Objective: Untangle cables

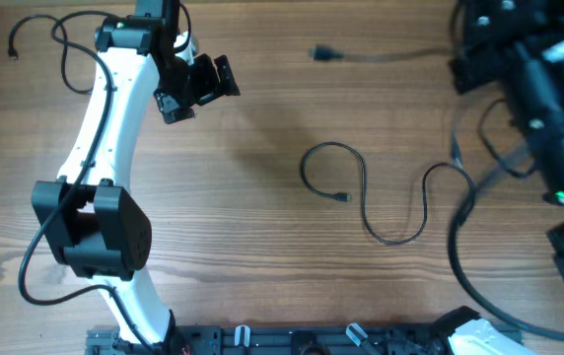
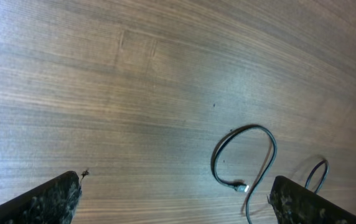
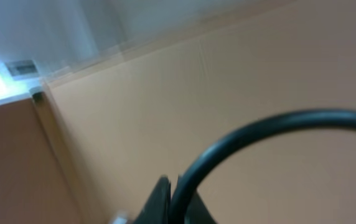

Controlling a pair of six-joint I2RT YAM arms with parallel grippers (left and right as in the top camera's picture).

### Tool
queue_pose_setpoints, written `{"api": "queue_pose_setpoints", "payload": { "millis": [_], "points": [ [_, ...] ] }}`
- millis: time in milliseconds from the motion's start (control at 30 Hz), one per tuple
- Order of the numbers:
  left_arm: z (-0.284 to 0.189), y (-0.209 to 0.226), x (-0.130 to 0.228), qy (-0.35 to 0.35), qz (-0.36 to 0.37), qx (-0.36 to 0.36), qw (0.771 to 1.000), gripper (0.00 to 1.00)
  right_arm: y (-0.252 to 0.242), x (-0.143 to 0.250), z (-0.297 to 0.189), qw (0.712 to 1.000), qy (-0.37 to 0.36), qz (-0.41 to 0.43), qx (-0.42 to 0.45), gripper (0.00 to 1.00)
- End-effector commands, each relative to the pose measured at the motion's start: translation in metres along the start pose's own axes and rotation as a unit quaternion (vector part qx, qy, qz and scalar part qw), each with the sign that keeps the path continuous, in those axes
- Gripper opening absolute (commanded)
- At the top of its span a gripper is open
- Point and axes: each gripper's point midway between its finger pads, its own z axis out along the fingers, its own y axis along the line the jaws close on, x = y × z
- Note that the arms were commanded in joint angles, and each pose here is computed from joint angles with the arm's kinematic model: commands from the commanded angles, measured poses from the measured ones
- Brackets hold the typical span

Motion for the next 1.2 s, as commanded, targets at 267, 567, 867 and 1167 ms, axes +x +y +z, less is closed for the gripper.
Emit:
{"api": "queue_pose_setpoints", "payload": {
  "millis": [267,567,867,1167],
  "points": [
    [-0.084,-0.017,-0.018,-0.048,0.004,0.176,0.983,1.00,0.040,0.129,0.029,0.948,0.260,0.129,-0.134,0.05],
    [-0.118,0.015,-0.009,-0.014,-0.130,0.227,0.965,1.00,0.130,0.173,-0.005,0.828,0.322,0.046,-0.457,0.05],
    [-0.162,-0.039,0.015,0.111,-0.208,0.406,0.883,1.00,0.157,0.234,-0.015,0.809,0.366,-0.042,-0.458,0.04],
    [-0.183,-0.058,0.036,0.187,-0.238,0.458,0.836,1.00,0.145,0.289,0.027,0.833,0.398,-0.082,-0.375,0.04]
  ]
}}
